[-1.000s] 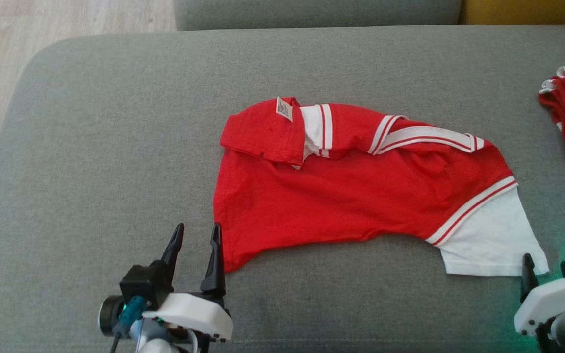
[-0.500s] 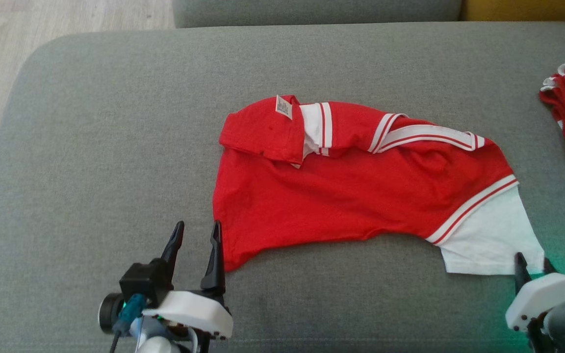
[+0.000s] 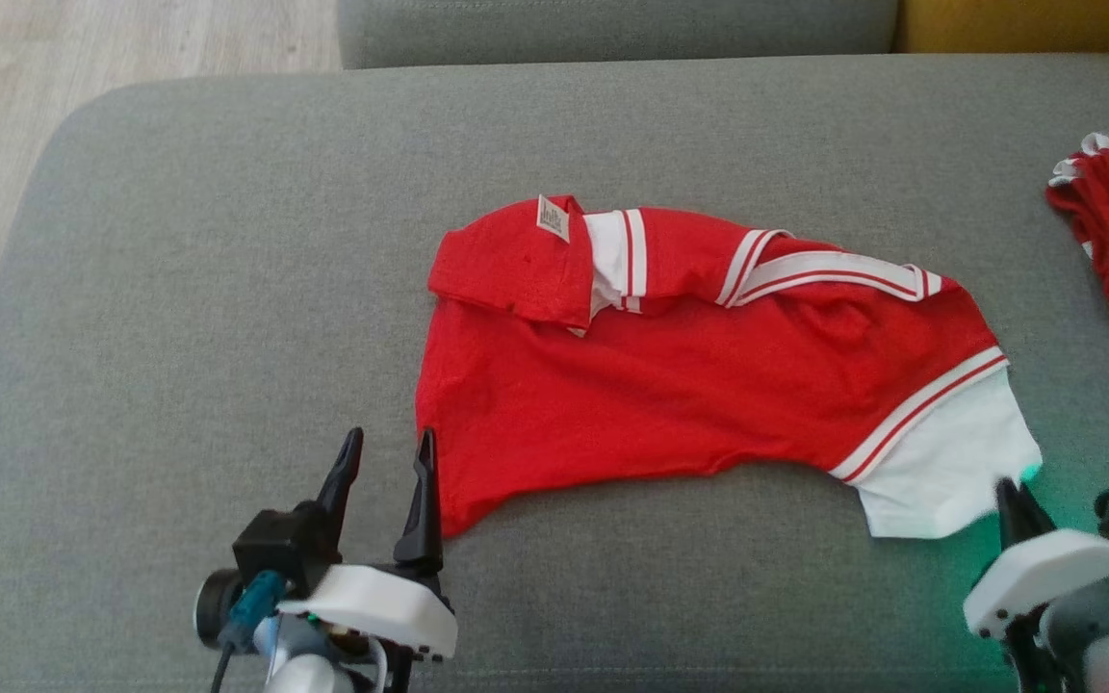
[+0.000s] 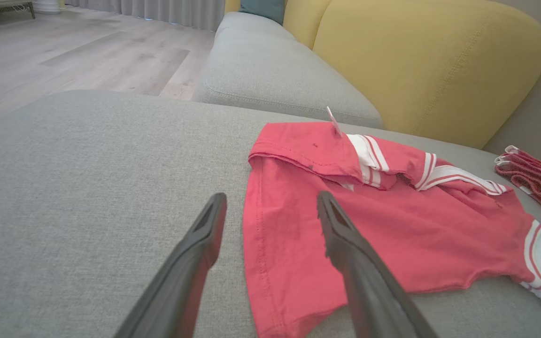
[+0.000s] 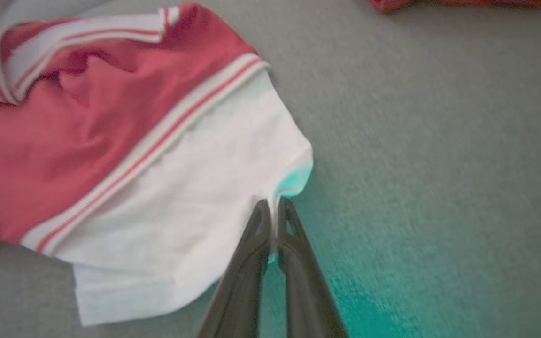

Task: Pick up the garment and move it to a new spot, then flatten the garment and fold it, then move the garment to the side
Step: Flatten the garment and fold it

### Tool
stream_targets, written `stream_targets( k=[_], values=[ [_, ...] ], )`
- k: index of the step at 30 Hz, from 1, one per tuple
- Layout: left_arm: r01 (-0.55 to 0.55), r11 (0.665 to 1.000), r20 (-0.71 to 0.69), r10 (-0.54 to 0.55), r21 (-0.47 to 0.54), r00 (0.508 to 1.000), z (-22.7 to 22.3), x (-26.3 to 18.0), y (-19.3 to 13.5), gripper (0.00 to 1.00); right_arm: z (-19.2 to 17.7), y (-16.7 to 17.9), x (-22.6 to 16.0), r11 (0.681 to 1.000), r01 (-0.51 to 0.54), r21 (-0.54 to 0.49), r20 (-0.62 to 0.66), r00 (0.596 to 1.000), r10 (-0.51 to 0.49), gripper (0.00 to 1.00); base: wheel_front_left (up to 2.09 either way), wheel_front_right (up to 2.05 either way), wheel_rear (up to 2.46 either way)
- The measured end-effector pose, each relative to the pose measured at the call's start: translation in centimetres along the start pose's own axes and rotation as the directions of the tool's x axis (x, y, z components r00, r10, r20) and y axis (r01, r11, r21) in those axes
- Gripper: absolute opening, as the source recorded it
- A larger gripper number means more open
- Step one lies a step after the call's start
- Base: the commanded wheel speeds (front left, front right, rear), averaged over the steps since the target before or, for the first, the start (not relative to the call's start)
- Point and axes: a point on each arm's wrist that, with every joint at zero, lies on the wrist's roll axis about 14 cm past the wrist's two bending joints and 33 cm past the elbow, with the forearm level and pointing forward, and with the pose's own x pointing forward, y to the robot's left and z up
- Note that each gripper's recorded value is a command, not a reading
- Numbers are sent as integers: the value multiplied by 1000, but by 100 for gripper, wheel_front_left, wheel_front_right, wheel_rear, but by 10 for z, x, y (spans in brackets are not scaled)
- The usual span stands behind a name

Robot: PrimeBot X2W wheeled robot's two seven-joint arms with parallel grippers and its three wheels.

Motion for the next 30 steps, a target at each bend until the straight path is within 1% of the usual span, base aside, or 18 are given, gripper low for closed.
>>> stream_targets(
  k=[6, 8, 12, 17, 22, 25, 30],
  values=[
    [22, 999, -24, -23, -36, 999, -7, -4, -7, 100, 40, 21, -7, 998, -62, -18, 155, 986, 65, 0, 0, 0, 0],
    [36, 998, -52, -39, -58, 998, -15, -6, -13, 100, 55, 26, -11, 997, -78, -25, 208, 975, 82, 0, 0, 0, 0],
    [37, 996, -153, -50, -87, 987, -37, -12, -17, 100, 78, 30, -28, 995, -96, -36, 297, 950, 102, 0, 0, 0, 0],
    [23, 994, -229, -47, -105, 972, -53, -16, -17, 100, 87, 24, -42, 996, -83, -43, 332, 939, 92, 0, 0, 0, 0],
    [25, 993, -276, -57, -119, 959, -63, -18, -20, 100, 95, 3, -52, 999, -29, -17, 363, 931, 33, 0, 0, 0, 0],
    [18, 991, -320, -60, -133, 946, -73, -22, -21, 100, 93, -5, -55, 1000, -10, -11, 357, 934, 13, 0, 0, 0, 0],
    [-17, 984, -388, -55, -180, 920, -87, -28, -20, 100, 91, -6, -55, 1000, -8, -5, 351, 936, 9, 0, 0, 0, 0]
  ],
)
